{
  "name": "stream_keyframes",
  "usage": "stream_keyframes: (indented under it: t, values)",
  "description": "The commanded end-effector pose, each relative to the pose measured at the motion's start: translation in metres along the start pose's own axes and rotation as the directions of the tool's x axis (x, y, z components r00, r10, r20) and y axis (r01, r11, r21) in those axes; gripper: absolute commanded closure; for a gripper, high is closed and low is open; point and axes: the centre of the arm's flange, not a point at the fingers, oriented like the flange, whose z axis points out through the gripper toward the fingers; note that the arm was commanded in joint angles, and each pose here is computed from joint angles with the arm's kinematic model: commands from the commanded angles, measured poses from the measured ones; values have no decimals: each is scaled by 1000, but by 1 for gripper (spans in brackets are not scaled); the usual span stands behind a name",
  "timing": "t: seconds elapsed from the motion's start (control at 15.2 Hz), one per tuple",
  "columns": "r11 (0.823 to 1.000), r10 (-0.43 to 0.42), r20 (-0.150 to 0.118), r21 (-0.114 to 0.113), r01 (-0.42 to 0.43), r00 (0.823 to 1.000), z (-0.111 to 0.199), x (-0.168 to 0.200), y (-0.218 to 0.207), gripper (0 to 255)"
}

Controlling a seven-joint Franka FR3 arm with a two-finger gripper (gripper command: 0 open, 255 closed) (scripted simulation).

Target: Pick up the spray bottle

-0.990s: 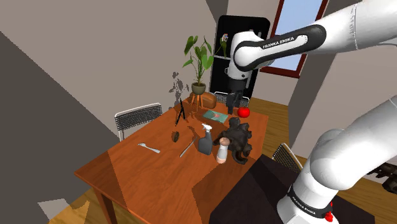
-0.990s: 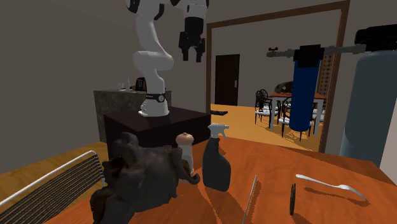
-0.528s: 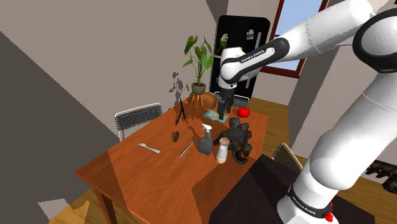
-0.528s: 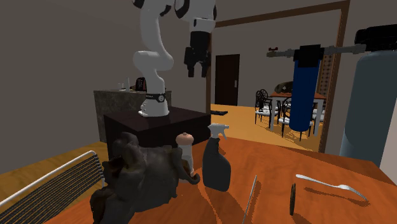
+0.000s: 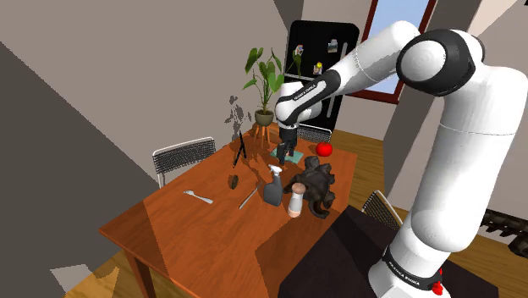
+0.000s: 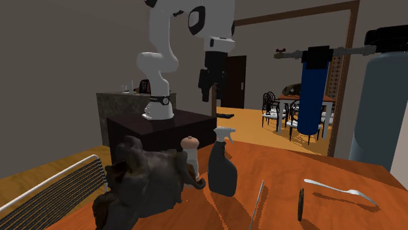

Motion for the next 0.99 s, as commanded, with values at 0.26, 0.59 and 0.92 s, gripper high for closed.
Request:
stream_keyframes:
  t: [0.26,0.59,0.92]
  values:
    - [1000,-6,3,-8,6,1000,52,52,29,0]
    - [1000,-7,4,-9,7,1000,80,66,36,0]
    - [1000,-7,4,-9,7,1000,104,68,35,0]
